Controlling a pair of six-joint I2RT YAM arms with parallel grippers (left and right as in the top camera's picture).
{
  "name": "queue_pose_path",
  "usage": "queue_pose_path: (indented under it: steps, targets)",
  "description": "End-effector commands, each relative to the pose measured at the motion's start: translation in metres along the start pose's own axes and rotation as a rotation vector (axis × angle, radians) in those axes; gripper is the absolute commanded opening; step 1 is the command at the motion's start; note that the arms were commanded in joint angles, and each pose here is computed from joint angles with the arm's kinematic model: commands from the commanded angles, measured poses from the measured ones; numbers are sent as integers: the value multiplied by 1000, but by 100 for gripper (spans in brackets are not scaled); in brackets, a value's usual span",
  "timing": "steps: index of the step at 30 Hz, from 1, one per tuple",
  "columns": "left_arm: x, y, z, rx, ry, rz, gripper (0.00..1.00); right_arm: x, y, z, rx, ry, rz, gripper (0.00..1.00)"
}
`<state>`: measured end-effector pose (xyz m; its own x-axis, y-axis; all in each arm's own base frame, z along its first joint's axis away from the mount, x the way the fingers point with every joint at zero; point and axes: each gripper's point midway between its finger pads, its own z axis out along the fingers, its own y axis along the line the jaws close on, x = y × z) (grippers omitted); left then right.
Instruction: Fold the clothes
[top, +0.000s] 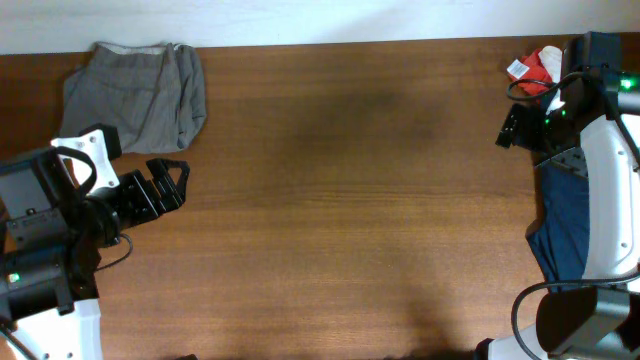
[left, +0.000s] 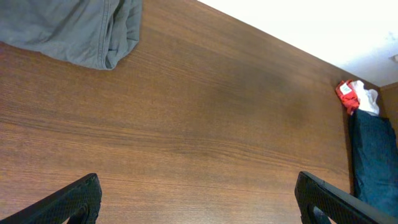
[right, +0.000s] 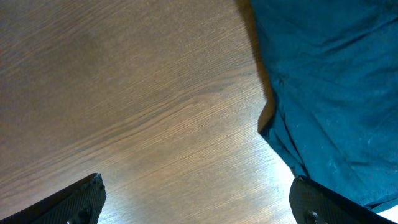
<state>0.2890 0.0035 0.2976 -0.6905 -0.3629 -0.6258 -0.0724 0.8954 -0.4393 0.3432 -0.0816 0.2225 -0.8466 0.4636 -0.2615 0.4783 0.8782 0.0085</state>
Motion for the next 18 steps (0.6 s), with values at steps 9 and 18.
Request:
queue_pose_path:
  steps: [9,18]
  targets:
    - [25,-70,-98,145,-267,225,99,0,-2,1,4,3,5,98]
    - [73,-57,-92,114,-133,189,99,0,-2,1,4,3,5,98]
